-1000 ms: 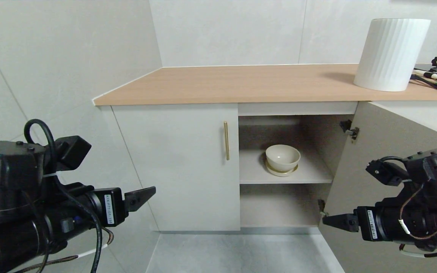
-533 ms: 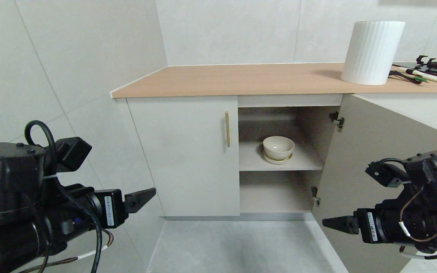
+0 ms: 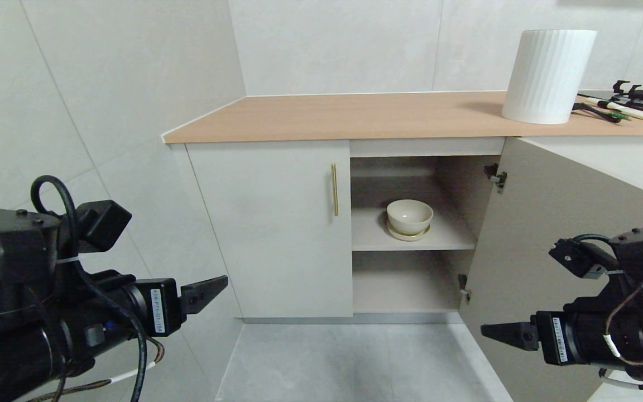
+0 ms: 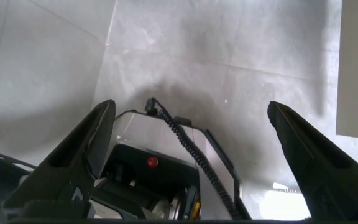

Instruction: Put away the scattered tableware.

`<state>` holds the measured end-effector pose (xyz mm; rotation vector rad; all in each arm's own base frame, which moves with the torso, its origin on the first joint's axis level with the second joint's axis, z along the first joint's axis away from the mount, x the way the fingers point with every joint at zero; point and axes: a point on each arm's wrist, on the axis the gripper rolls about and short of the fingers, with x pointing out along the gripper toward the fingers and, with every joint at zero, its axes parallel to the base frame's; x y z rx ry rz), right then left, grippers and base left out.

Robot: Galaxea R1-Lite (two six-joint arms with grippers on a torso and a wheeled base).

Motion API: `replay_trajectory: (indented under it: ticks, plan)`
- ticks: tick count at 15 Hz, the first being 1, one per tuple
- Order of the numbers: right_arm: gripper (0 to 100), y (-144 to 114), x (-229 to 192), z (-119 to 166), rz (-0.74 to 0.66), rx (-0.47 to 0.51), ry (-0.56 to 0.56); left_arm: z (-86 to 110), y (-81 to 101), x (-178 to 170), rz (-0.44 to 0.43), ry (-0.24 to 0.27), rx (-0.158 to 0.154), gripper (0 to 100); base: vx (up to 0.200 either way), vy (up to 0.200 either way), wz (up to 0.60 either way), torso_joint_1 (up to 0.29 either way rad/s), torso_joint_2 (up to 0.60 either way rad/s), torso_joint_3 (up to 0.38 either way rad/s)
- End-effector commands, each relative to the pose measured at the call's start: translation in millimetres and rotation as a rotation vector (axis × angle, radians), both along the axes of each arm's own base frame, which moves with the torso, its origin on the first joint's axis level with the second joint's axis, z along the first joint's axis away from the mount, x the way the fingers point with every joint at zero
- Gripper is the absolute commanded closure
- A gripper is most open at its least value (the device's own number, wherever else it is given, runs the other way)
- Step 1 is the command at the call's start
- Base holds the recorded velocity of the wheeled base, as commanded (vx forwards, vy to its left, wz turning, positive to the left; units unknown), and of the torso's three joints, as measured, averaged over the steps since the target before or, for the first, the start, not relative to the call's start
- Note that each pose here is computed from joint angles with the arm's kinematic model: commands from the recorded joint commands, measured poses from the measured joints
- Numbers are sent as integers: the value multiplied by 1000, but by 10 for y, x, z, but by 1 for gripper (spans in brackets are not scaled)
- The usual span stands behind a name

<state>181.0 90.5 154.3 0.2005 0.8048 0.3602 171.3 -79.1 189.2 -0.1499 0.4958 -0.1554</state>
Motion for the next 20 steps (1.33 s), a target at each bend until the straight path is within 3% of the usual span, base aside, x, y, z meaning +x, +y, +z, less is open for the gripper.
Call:
replay_trajectory:
  ticks: [1,5,11,14,20]
  plan:
    - [0,-39,-84,-7,7,-5,-7,-3,2,-2,1,2,2,0,0,-200,0,7,7,-2]
    - [0,-119,-239,6,54,-76,18,-3,2,-2,-2,0,8,0,0,-200,0,6,4,-1]
    - [0,-166,-291,101,15,-168,93,-13,-1,1,-5,5,8,0,0,-200,0,2,0,2]
    - [0,-240,-416,302,7,-218,179,-13,-1,1,-5,5,8,0,0,0,0,0,0,0]
    - [0,-570,-554,689,-250,-348,197,-18,-1,0,-6,7,8,0,0,0,0,0,0,0]
